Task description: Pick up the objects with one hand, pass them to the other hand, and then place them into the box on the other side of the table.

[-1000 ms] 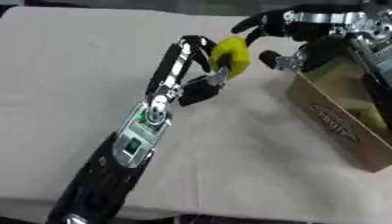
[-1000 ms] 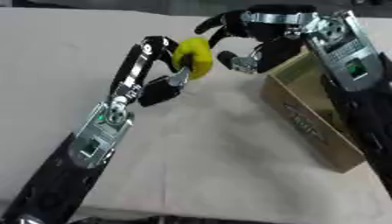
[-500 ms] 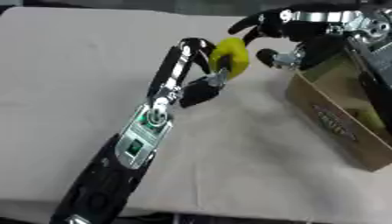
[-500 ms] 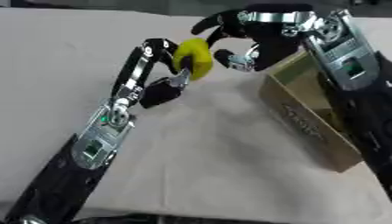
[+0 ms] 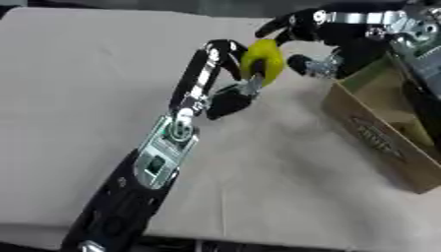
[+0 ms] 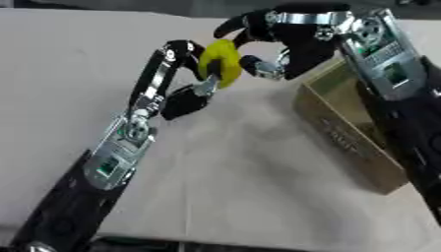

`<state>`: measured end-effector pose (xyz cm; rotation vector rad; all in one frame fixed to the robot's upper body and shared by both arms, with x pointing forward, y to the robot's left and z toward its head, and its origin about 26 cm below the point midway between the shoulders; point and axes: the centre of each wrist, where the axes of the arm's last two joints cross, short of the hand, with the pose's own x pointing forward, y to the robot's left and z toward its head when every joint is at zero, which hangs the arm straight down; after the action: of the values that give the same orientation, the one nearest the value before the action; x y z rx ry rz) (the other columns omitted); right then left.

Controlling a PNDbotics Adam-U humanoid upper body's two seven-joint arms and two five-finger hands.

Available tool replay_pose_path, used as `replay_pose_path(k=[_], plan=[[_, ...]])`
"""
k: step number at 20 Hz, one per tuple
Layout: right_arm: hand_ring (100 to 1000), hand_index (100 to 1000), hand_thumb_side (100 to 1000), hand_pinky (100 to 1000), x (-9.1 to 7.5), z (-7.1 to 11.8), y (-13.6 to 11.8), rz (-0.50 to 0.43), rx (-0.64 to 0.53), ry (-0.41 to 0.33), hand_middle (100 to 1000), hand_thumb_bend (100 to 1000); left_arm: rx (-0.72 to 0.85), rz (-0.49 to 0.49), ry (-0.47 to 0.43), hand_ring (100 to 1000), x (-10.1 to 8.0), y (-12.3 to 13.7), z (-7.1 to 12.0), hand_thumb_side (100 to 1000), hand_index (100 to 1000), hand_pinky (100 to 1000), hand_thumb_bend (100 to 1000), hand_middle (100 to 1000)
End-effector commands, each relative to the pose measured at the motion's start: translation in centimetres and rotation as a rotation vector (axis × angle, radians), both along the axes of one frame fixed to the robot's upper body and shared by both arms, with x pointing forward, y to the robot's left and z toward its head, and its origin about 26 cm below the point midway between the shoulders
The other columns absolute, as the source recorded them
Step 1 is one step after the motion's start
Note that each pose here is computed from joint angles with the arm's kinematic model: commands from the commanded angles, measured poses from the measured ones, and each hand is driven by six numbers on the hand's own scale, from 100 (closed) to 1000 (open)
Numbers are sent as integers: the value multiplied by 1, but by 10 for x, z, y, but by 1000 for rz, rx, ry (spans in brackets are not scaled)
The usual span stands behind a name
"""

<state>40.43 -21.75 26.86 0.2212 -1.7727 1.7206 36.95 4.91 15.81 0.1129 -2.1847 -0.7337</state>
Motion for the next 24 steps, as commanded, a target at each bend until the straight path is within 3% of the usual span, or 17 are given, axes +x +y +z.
replay_pose_path(k=[1,15,24], plan=[[877,957,361,1000,0,7,2,12,-12,-39,960,100,-24,-31,-41,424,-4,-5,16,330,593,628,100,488],[876,947,390,1000,0,3,6,41,-25,-50,954,100,-25,-84,-42,423,-9,-11,24,337,596,632,100,489],[848,872,418,1000,-1,5,7,49,7,-7,875,100,-5,-118,-31,422,-8,-17,24,337,597,634,100,489]])
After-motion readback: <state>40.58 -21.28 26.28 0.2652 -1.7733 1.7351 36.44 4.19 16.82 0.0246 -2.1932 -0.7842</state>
